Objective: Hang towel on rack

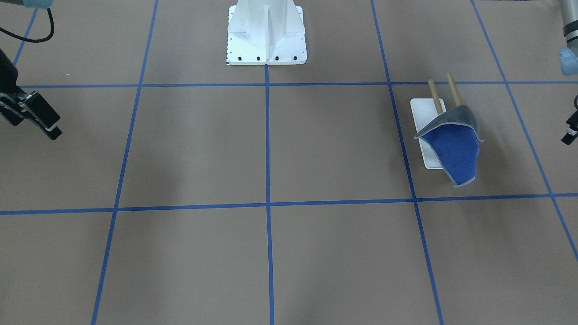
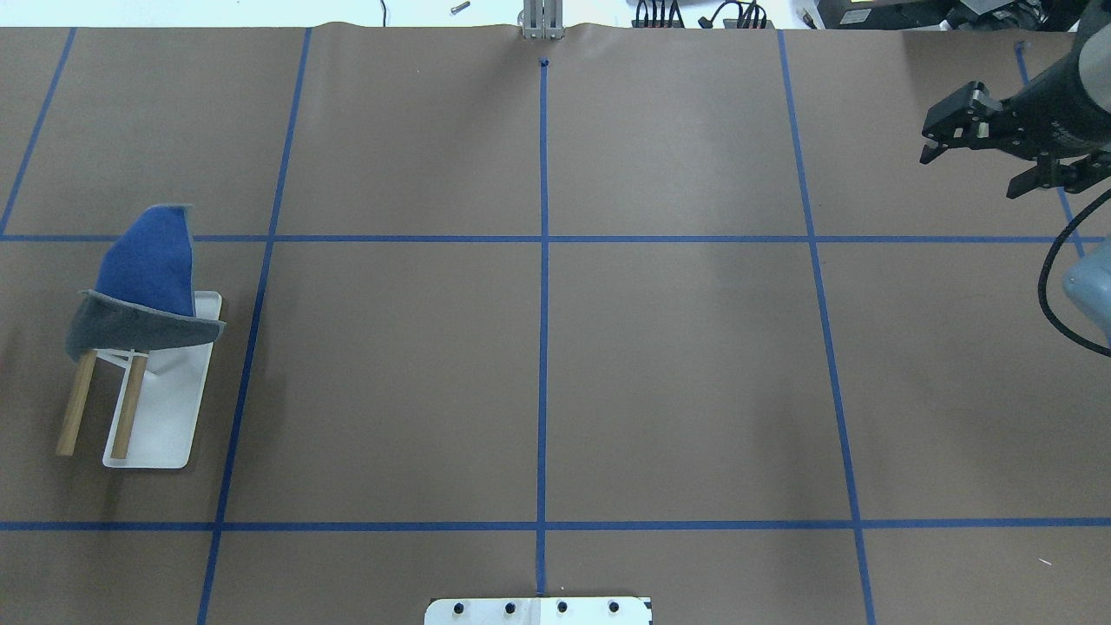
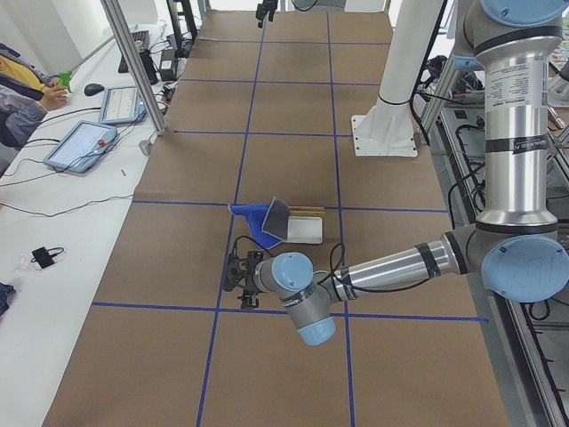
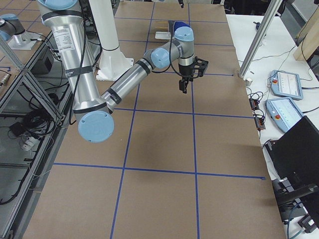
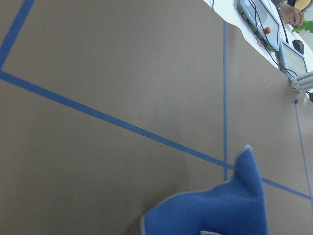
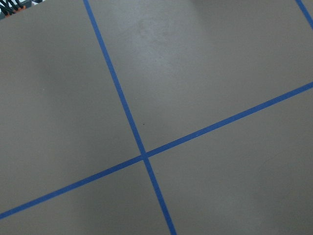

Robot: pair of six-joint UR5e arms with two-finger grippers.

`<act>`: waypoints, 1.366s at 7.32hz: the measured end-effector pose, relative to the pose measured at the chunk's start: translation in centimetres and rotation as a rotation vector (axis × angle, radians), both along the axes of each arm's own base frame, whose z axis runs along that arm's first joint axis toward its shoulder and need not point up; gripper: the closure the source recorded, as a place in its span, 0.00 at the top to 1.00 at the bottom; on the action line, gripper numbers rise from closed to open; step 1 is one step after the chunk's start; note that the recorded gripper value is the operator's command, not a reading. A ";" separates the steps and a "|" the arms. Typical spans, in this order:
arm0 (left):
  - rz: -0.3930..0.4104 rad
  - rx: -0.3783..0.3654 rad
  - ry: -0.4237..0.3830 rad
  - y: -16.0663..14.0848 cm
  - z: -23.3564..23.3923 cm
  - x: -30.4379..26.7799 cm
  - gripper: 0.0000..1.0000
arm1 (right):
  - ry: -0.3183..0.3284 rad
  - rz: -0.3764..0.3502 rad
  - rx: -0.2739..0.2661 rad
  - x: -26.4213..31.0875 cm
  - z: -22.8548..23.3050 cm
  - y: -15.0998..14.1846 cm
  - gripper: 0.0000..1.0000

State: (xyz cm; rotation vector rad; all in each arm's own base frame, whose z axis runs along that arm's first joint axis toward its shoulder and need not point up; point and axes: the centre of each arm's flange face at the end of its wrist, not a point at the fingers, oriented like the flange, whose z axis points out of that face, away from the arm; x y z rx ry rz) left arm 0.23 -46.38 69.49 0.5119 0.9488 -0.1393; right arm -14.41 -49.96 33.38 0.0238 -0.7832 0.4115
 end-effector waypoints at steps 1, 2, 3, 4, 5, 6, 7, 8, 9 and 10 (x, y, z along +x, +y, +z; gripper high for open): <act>0.027 0.014 -0.079 -2.2 -0.9 -1.8 0.98 | 0.002 -0.076 0.024 2.6 2.7 -0.4 1.00; 0.059 0.005 -0.136 -4.2 -2.4 -3.2 0.98 | -0.008 -0.147 0.053 5.5 5.6 -0.7 1.00; 0.096 -0.017 -0.177 -5.7 -4.1 -4.0 0.98 | -0.007 -0.213 0.093 8.3 8.4 -0.6 1.00; 0.130 -0.049 -0.201 -6.8 -5.8 -4.4 0.98 | 0.005 -0.278 0.137 10.7 11.3 0.0 1.00; 0.158 -0.095 -0.203 -7.6 -7.5 -4.5 0.98 | 0.023 -0.353 0.180 12.7 14.4 0.9 1.00; 0.186 -0.144 -0.181 -8.0 -9.3 -4.3 0.98 | 0.035 -0.425 0.219 13.9 16.9 2.0 1.00; 0.209 -0.186 -0.156 -7.9 -11.0 -4.0 0.98 | 0.039 -0.470 0.241 14.5 18.4 2.8 1.00; 0.226 -0.228 -0.141 -7.6 -12.7 -3.7 0.98 | 0.037 -0.489 0.246 14.7 19.2 3.1 1.00; 0.236 -0.256 -0.134 -7.0 -14.3 -3.5 0.98 | 0.029 -0.497 0.243 14.7 19.7 3.2 1.00; 0.258 -0.250 -0.142 -6.0 -15.0 -3.5 0.98 | 0.019 -0.501 0.242 14.7 20.0 3.3 1.00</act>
